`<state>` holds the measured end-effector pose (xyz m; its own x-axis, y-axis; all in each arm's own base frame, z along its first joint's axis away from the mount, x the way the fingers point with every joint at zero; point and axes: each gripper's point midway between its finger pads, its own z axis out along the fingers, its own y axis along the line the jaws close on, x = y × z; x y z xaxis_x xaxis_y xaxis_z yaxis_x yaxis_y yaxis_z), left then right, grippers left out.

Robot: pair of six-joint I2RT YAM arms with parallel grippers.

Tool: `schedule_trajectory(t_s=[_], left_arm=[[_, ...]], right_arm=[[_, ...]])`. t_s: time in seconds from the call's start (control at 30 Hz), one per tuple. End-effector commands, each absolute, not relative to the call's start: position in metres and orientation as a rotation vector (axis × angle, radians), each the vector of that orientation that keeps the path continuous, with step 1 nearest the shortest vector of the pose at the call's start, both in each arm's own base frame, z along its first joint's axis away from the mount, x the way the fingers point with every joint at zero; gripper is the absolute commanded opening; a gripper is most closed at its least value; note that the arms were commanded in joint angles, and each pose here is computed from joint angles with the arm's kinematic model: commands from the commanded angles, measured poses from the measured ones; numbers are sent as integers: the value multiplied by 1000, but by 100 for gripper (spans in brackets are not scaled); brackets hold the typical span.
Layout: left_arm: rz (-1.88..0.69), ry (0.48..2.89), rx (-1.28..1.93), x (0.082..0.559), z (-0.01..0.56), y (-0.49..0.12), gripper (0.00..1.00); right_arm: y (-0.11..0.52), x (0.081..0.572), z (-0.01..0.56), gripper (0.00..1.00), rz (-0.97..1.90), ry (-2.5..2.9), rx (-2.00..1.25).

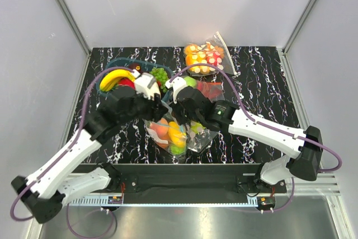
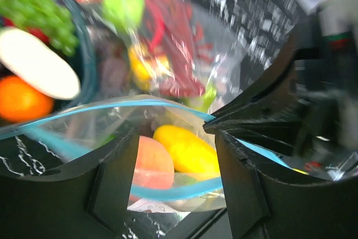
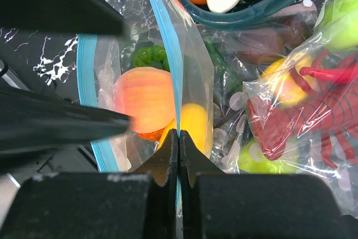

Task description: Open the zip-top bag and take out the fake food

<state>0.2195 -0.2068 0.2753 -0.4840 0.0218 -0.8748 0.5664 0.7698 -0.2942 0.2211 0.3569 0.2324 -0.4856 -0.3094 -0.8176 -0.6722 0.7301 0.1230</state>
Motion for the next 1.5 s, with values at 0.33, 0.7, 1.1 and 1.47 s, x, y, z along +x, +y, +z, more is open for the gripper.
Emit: schedule_trajectory(t_s=[0.33,0.7,1.1,1.47], left_arm=[[-410,2225,469,225,203,-194,59],[-370,2346,468,199,158,-197,66],[-213,2417,446,196,134,-187,83],[-250,2396,474,190,140,-193,37]], right_arm=[[350,224,250,0,567,2038,-668],[350,222,243,0,581,2041,-659],[347,219,245,0,604,2031,-650],[346,221,244,0,586,2034,-642]])
